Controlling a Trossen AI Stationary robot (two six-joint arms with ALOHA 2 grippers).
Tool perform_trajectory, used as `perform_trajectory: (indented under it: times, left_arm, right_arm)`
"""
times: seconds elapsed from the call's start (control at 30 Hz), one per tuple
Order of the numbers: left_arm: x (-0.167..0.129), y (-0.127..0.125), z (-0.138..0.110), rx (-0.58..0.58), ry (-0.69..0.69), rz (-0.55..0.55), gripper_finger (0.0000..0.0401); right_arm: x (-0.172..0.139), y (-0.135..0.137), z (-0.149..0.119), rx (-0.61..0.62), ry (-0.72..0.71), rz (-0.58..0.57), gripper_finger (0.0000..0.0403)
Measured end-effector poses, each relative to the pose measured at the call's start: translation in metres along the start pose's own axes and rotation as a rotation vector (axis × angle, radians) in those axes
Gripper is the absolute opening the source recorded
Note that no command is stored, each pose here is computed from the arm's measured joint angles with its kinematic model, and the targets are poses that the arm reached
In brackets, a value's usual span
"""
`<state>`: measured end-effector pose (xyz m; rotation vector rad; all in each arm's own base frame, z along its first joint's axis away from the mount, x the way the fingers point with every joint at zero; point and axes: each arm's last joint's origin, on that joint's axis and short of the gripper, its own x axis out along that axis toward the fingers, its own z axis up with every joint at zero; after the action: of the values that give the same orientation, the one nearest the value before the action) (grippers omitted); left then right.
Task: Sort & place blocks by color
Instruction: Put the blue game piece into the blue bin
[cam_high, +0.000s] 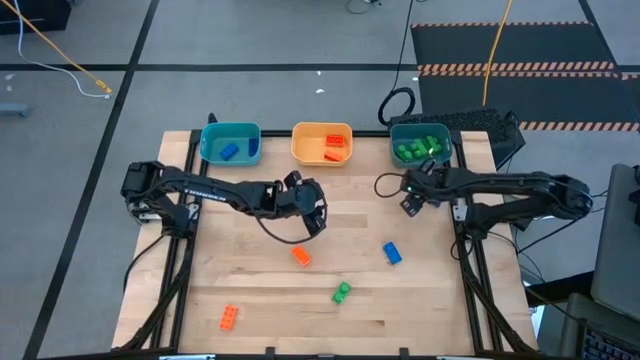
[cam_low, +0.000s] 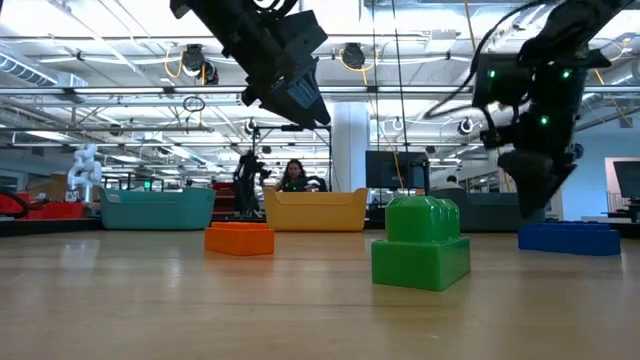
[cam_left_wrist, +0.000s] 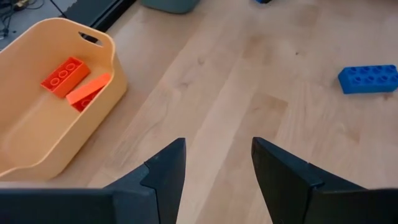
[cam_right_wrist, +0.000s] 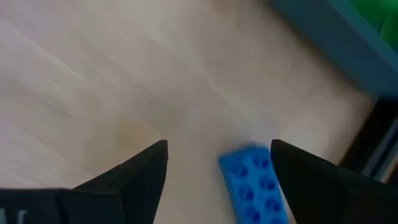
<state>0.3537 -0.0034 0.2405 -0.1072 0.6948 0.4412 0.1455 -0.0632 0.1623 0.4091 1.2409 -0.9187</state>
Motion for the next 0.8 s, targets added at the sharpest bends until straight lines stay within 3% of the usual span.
perform_trajectory:
  times: [0.8]
  left_arm:
    - [-0.006,-0.015,-0.006,0.081,0.009,-0.034,0.0186]
  right_arm:
    - [0.011,-0.005,-0.010,0.161,0.213,-0.079,0.0274]
